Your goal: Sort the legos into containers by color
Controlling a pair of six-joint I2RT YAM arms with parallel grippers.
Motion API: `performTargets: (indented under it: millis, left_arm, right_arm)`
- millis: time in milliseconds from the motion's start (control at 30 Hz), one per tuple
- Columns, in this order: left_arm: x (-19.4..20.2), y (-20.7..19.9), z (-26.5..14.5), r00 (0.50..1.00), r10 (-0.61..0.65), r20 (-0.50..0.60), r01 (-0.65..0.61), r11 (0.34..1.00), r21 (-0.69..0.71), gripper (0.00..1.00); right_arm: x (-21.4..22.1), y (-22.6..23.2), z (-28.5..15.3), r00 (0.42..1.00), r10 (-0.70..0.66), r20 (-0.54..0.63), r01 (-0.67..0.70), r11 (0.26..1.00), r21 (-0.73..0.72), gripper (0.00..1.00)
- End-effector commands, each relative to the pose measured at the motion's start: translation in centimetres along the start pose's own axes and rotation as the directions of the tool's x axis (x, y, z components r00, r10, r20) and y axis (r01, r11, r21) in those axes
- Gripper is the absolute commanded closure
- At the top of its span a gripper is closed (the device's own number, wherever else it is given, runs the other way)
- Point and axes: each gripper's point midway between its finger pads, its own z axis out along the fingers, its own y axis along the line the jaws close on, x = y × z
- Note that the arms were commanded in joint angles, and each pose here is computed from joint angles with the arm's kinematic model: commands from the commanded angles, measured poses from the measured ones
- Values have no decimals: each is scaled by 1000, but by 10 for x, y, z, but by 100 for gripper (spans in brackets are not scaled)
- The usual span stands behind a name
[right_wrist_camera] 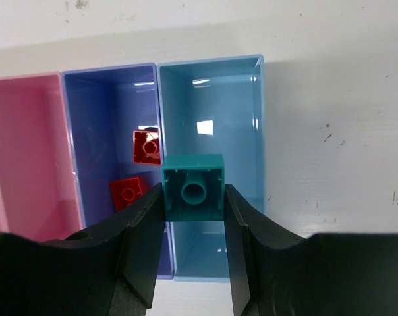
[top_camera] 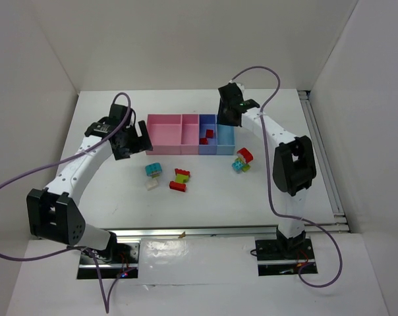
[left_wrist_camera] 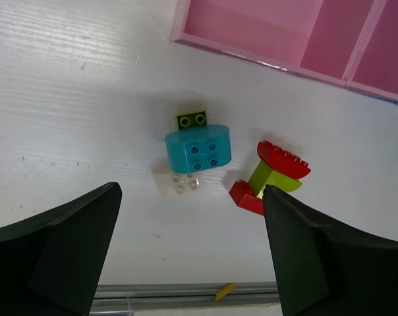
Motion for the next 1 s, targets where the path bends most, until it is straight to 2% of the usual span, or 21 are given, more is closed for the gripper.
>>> performTargets:
  millis: [0,67,100,200,333,367,400,500,533,667,800,900,967]
  left_arm:
    - [15,0,10,997,26,-68,-24,999,25,1]
    - [22,-2,12,996,34,-85,-31,999,31,1]
    - [22,-2,12,996,34,-85,-31,999,31,1]
    - [22,-2,12,996,34,-85,-31,999,31,1]
    - [17,-2,10,997,43,-71,-41,999,29,1]
    - [16,0,11,997,43,-66,-41,999,20,1]
    - [12,-3,6,998,42,-49,-41,999,29,1]
    - [9,-5,5,998,59,-36,-58,998,28,1]
    - [8,-9,3,997,69,-26,-68,997,30,1]
    - [0,-17,2,996,85,-13,-84,996,42,1]
    - [1,-24,3,995,101,-23,-100,994,48,1]
    - [6,-23,11,993,110,-45,-109,994,31,1]
    - [7,-27,15,991,120,-54,-118,992,33,1]
  right_arm:
    - [2,1,9,1000,9,-12,-9,1000,-1,54]
    - [1,2,11,1000,9,-12,-9,1000,-1,45]
    - [1,2,11,1000,9,-12,-9,1000,-1,35]
    - [0,1,11,1000,9,-8,-9,1000,7,25]
    - [-16,-2,-8,999,19,39,-20,1000,12,24]
    - [-24,-7,-20,997,26,73,-28,999,23,30]
    - [-28,-9,-26,995,32,94,-34,999,25,32]
    - [-31,-29,-52,993,31,117,-39,997,62,34]
    - [-27,-33,-58,994,29,109,-36,997,67,34]
    - [-6,-70,-80,998,36,52,-43,991,129,20]
    - [44,-83,-92,995,12,-96,-1,994,112,8]
    - [78,-94,-93,982,8,-187,16,992,128,8]
    - [84,-95,-99,983,2,-184,18,994,108,8]
